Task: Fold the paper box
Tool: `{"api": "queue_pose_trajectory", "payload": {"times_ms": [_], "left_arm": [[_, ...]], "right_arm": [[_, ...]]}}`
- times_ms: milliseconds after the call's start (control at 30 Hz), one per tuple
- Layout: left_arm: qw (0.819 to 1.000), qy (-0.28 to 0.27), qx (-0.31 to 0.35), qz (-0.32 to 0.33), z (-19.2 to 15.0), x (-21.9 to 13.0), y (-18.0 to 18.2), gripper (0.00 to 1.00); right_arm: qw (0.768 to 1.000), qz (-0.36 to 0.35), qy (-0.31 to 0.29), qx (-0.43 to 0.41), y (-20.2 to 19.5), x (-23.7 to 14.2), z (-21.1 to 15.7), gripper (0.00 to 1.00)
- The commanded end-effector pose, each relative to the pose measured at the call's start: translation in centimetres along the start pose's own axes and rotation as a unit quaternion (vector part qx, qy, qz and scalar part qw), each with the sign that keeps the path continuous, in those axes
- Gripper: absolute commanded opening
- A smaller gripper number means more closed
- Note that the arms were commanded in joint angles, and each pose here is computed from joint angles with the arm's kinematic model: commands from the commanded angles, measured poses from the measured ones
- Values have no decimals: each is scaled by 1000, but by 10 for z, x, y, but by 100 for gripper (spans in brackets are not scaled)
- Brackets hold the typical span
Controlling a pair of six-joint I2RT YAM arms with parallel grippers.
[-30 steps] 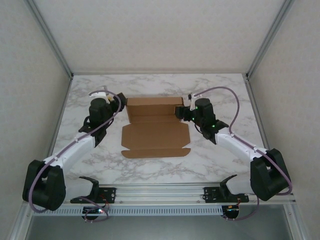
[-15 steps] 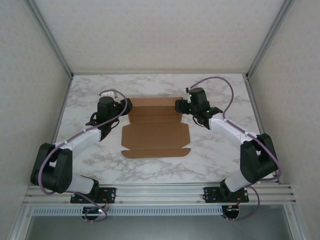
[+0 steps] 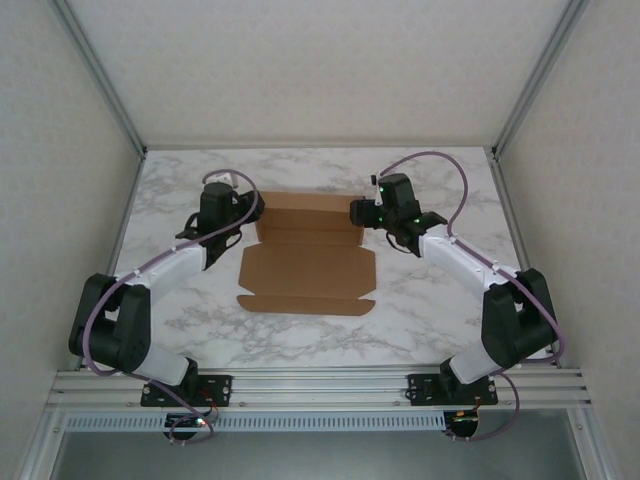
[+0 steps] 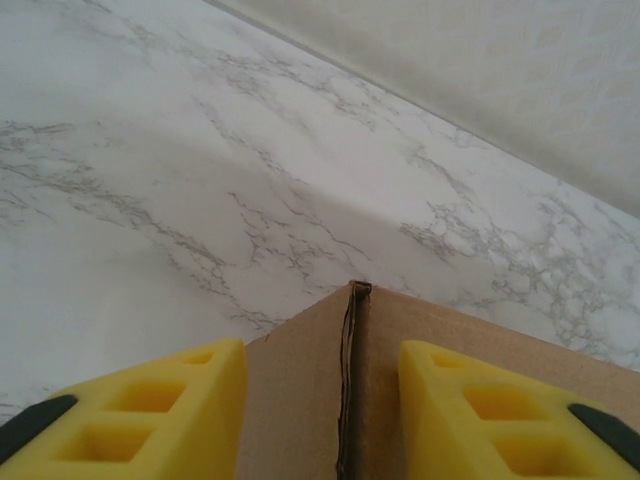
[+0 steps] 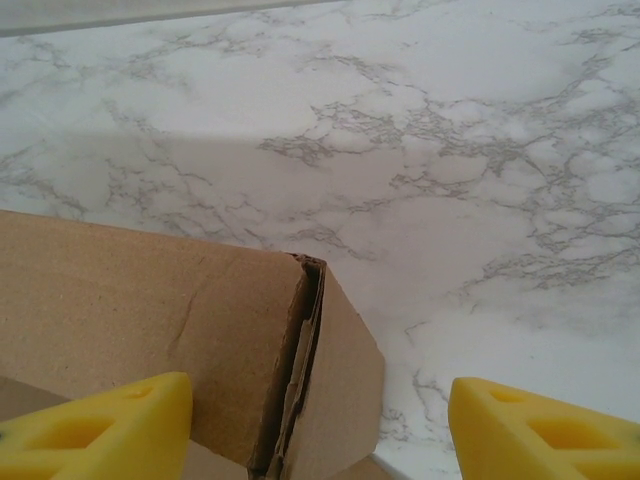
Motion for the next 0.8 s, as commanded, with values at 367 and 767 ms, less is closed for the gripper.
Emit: {"api": "queue_pose_trajectory", "payload": {"times_ms": [367, 767], "left_arm": [[995, -85, 35, 32, 65, -46, -19, 67], [989, -147, 11, -33, 110, -118, -61, 66]], "right_arm": [[987, 97, 38, -122, 66, -27, 39, 22], [978, 114, 125, -117, 92, 14, 24, 0]]}}
Point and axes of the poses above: each hand's point on the last joint's axis, 136 mm out from that joint toward the fingers, its own x axis out along the fingers, its own y axis along the line the jaws close on, z = x × y, the point moved 1 cm from there along -x, back along the fingers, and after that the axes turned 4 degrees about -x, right-handed, at the moved point
